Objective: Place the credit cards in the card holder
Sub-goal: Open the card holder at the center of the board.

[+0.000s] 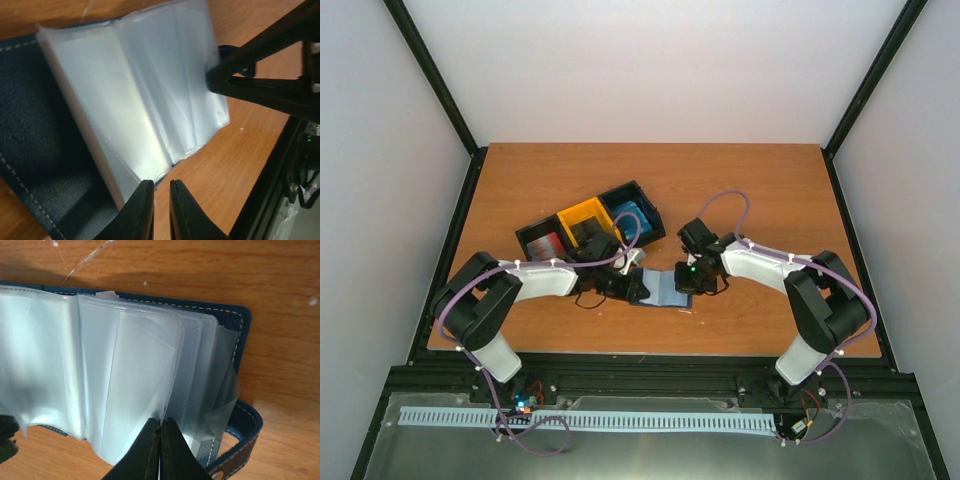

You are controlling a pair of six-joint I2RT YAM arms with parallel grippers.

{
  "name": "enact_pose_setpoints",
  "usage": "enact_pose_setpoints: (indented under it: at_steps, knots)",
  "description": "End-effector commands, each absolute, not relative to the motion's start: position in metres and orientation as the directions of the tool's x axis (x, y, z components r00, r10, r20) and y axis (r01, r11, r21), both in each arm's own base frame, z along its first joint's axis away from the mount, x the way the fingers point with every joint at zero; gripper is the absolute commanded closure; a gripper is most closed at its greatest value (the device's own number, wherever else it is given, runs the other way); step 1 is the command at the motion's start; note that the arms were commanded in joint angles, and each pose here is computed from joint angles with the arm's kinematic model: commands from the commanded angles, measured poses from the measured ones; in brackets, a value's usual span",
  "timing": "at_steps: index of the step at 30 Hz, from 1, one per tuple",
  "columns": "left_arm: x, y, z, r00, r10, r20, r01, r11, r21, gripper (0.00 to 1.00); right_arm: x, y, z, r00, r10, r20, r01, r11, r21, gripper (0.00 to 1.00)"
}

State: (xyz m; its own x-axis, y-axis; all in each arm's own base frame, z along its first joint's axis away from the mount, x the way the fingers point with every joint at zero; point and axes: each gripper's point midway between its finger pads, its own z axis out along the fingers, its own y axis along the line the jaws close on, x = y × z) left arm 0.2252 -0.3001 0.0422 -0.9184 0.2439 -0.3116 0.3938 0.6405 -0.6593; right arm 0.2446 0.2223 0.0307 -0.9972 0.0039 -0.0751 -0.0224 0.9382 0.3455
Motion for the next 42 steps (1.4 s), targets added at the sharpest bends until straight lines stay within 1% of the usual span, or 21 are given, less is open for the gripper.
enact_pose_setpoints:
  at_steps: [1,5,8,13,18,21,27,30,36,39,42]
  knots:
    - [0.235,-0.324,0.075,-0.874,0.264,-0.408,0.485,0.535,-0.692,0.87,0.253,0.212,0.039,-0.992,-0.002,-0.122,-0.036,0.96,0.277,0.97]
    - [0.238,-0.324,0.073,-0.875,0.26,-0.408,0.482,0.548,-0.684,0.87,0.253,0.21,0.04,-0.992,-0.009,-0.127,-0.043,0.962,0.27,0.97]
    - [0.244,-0.321,0.067,-0.881,0.246,-0.403,0.467,0.586,-0.662,0.87,0.253,0.214,0.043,-0.991,-0.018,-0.132,-0.057,0.955,0.292,0.97]
    - [0.255,-0.307,0.058,-0.896,0.195,-0.399,0.415,0.686,-0.598,0.88,0.255,0.235,0.061,-0.985,-0.044,-0.168,-0.111,0.905,0.41,0.97]
    - [0.256,-0.297,0.052,-0.906,0.171,-0.387,0.381,0.728,-0.57,0.88,0.254,0.262,0.08,-0.979,-0.071,-0.191,-0.166,0.819,0.55,0.96]
    - [0.257,-0.294,0.055,-0.906,0.154,-0.395,0.372,0.735,-0.566,0.88,0.254,0.273,0.08,-0.98,-0.08,-0.182,-0.175,0.781,0.6,0.91]
    - [0.26,-0.285,0.064,-0.9,0.1,-0.425,0.345,0.759,-0.552,0.88,0.26,0.295,0.076,-0.978,-0.101,-0.181,-0.199,0.709,0.677,0.73]
    - [0.26,-0.279,0.069,-0.895,0.074,-0.441,0.332,0.769,-0.545,0.88,0.262,0.302,0.069,-0.98,-0.116,-0.165,-0.198,0.693,0.693,0.7]
    - [0.257,-0.279,0.081,-0.881,0.068,-0.468,0.356,0.746,-0.562,0.87,0.264,0.301,0.049,-0.985,-0.118,-0.126,-0.173,0.723,0.669,0.68]
    - [0.251,-0.289,0.086,-0.878,0.091,-0.47,0.393,0.696,-0.601,0.87,0.266,0.295,0.039,-0.989,-0.106,-0.1,-0.145,0.764,0.629,0.68]
    - [0.248,-0.298,0.093,-0.869,0.113,-0.482,0.434,0.645,-0.629,0.84,0.27,0.289,0.034,-0.992,-0.09,-0.09,-0.126,0.801,0.586,0.67]
